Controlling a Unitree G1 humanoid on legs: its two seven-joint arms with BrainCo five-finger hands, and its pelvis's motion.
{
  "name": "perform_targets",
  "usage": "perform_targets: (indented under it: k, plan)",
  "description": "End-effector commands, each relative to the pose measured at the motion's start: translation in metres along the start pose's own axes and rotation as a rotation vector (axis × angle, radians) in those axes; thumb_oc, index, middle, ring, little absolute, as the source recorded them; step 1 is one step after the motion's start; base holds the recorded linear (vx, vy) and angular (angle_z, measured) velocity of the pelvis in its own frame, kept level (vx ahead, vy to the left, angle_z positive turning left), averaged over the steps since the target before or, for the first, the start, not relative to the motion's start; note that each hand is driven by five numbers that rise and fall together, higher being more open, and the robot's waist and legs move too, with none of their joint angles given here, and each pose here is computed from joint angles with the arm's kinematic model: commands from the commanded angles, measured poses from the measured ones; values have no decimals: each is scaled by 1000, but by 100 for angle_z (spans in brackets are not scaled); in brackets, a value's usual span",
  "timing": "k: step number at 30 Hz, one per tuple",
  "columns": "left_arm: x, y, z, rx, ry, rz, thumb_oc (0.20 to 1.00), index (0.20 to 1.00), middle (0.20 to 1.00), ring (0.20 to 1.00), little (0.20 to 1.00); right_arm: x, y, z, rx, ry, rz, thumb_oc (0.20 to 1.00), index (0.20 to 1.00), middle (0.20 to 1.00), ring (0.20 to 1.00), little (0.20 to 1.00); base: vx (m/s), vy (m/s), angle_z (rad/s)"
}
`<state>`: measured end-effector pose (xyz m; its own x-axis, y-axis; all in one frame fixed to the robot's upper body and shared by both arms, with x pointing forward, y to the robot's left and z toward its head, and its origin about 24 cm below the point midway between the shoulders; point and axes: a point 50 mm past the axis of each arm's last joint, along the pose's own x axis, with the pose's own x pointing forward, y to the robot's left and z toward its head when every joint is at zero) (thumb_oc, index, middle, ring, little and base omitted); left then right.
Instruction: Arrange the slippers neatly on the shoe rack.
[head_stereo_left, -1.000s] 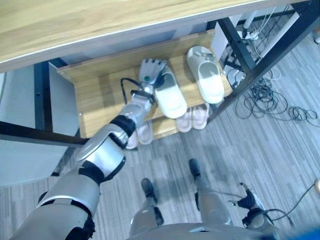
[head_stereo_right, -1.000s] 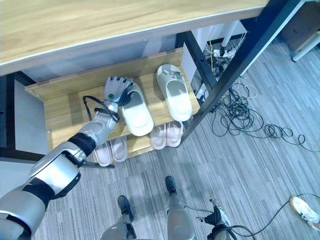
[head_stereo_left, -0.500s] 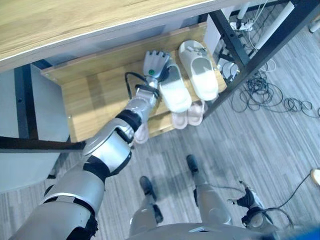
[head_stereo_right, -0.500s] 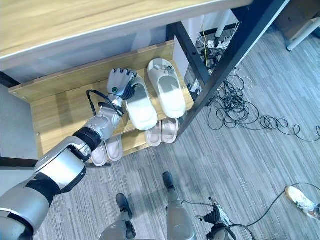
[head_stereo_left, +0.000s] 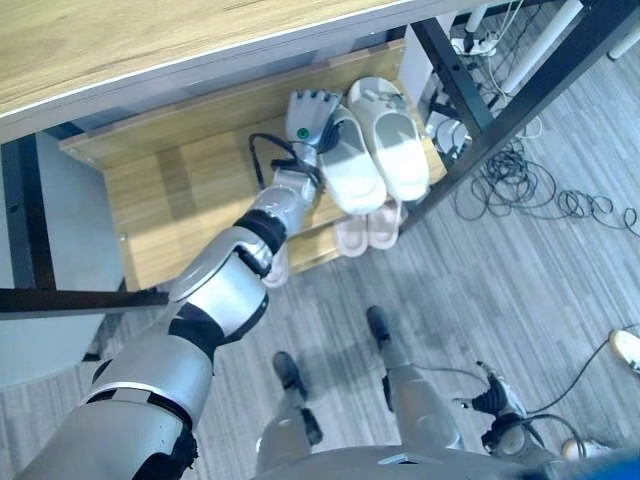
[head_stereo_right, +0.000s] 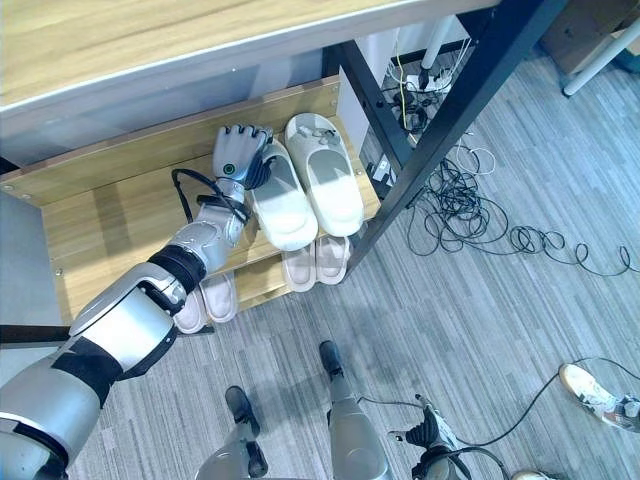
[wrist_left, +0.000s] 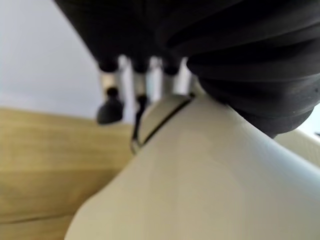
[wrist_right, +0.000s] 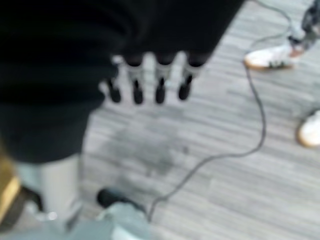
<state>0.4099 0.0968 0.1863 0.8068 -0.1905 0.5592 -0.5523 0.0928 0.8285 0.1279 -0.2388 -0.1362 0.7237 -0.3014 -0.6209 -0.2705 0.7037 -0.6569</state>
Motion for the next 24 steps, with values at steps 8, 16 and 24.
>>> perform_targets:
  k: [8,16,24]
  plan:
    - [37,37,4,-47,61,86,1000,1000,1000,1000,1000,18,-42,16,-5,-67,-120,1000,1000,1000,1000,1000,-1,10,-4]
    - [39,41,-2,-90,90,102,1000,1000,1000,1000,1000,18,-39,15,-22,-62,-95,1000,1000,1000,1000,1000,0,0,0]
    - [49,58,-5,-239,139,149,1000,1000,1000,1000,1000,18,-38,11,0,-29,-90,1000,1000,1000,1000,1000,0,0,0]
